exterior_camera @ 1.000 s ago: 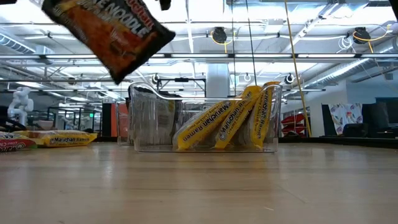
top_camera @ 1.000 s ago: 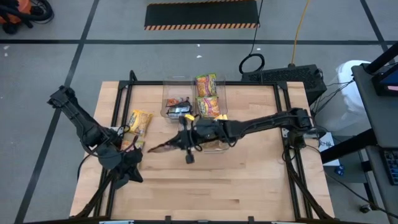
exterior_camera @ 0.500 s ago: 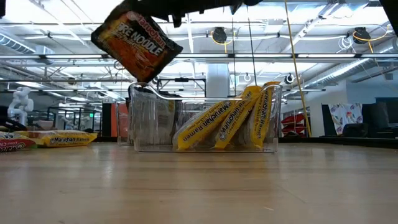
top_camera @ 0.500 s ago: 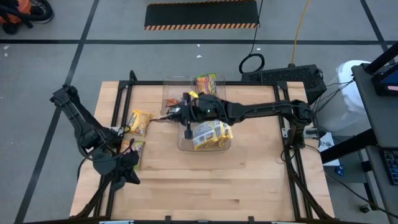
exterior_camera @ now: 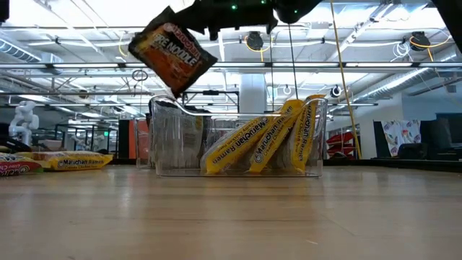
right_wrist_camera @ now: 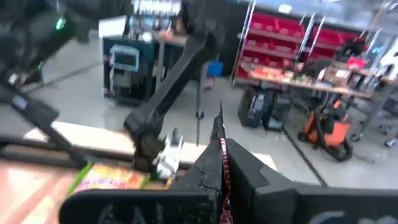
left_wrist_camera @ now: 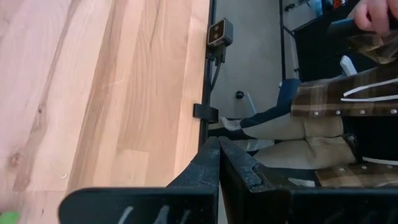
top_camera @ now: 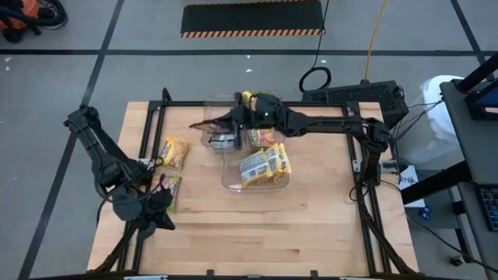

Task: Sort Maruchan noodles
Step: Put the black noodle pack into the top left transparent bin

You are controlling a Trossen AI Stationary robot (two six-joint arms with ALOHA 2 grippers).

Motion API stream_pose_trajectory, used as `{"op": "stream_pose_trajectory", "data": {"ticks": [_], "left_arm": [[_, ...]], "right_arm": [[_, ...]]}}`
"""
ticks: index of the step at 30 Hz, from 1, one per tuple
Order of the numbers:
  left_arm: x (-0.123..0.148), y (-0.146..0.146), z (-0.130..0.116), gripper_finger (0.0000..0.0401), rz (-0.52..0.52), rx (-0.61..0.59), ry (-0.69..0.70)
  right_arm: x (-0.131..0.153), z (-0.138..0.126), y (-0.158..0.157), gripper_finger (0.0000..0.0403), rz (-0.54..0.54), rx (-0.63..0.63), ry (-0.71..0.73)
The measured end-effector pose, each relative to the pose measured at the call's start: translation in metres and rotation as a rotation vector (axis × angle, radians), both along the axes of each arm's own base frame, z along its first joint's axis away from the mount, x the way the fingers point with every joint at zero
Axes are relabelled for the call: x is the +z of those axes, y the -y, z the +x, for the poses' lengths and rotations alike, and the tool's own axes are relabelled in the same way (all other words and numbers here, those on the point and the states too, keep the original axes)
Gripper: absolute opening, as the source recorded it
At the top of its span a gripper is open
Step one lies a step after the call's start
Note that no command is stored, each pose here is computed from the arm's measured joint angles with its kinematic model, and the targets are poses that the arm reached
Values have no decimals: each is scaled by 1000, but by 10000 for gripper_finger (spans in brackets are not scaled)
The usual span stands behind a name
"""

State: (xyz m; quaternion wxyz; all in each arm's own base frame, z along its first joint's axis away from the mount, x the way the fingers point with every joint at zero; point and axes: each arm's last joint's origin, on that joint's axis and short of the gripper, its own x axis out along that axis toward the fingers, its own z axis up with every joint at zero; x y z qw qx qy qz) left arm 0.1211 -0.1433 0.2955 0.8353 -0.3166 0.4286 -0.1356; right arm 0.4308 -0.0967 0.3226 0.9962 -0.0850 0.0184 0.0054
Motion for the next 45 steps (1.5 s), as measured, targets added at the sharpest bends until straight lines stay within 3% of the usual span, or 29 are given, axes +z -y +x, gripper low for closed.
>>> {"op": "stream_pose_trajectory", "data": {"ticks": [22,39,45], "left_arm": [[-2,-2,-1,1,37,24,-3],[-2,-2,0,1,33,30,-6],[-2,-2,0,1,25,39,-13]], "right_arm": [[13,-21,75,0,-7,-72,199],[-43,-2,111,0,-24,-97,280],[-62,10,129,0,40,-79,296]]}}
